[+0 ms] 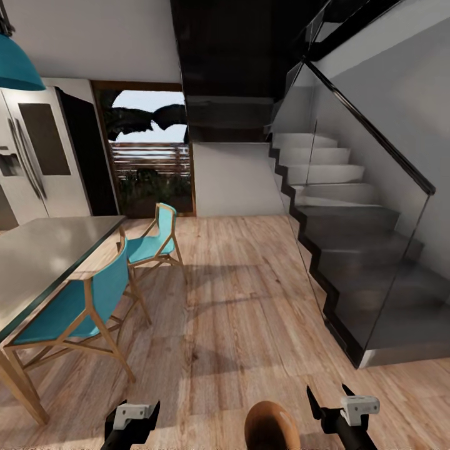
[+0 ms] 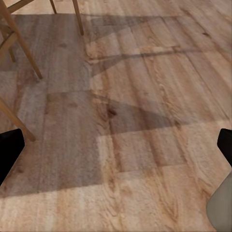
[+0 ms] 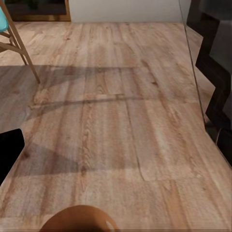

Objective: Put the three can of soda from the living room inside the tash can in the kitchen.

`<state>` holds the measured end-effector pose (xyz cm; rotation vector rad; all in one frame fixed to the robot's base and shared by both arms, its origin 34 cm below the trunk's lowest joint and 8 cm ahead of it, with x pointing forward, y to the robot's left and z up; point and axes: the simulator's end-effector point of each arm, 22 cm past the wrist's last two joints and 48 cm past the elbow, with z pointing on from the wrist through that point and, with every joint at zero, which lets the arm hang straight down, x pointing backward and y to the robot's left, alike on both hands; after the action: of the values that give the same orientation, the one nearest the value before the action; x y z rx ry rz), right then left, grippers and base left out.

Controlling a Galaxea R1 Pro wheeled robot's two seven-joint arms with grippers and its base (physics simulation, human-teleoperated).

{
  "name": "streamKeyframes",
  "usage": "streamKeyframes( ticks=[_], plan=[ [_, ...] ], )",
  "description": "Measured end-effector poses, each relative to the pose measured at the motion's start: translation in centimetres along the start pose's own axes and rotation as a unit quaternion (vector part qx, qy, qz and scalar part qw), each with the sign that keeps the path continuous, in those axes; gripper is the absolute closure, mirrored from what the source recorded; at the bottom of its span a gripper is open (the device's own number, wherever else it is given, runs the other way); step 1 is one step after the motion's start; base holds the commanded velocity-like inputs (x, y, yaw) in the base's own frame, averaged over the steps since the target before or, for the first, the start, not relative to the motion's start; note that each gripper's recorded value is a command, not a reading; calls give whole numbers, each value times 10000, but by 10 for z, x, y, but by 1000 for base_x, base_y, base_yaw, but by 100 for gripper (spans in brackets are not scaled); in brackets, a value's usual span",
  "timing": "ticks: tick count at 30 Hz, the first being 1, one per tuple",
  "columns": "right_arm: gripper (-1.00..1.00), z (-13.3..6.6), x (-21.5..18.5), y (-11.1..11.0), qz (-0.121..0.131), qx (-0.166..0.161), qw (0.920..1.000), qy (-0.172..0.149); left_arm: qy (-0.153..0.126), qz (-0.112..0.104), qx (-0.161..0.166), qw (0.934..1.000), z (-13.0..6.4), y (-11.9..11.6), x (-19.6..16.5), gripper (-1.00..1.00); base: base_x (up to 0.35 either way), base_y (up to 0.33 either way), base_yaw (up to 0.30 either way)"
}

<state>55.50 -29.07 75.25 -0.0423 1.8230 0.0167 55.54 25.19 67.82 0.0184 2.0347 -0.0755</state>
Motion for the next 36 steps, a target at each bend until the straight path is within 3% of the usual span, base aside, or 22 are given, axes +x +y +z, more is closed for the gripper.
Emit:
streamKeyframes(
  ticks=[36],
  plan=[
    [-100, 0, 21, 5, -20, -80, 9997, 238, 188, -13, -5, 9998, 2, 1, 16, -100, 0, 0, 0]
  ],
)
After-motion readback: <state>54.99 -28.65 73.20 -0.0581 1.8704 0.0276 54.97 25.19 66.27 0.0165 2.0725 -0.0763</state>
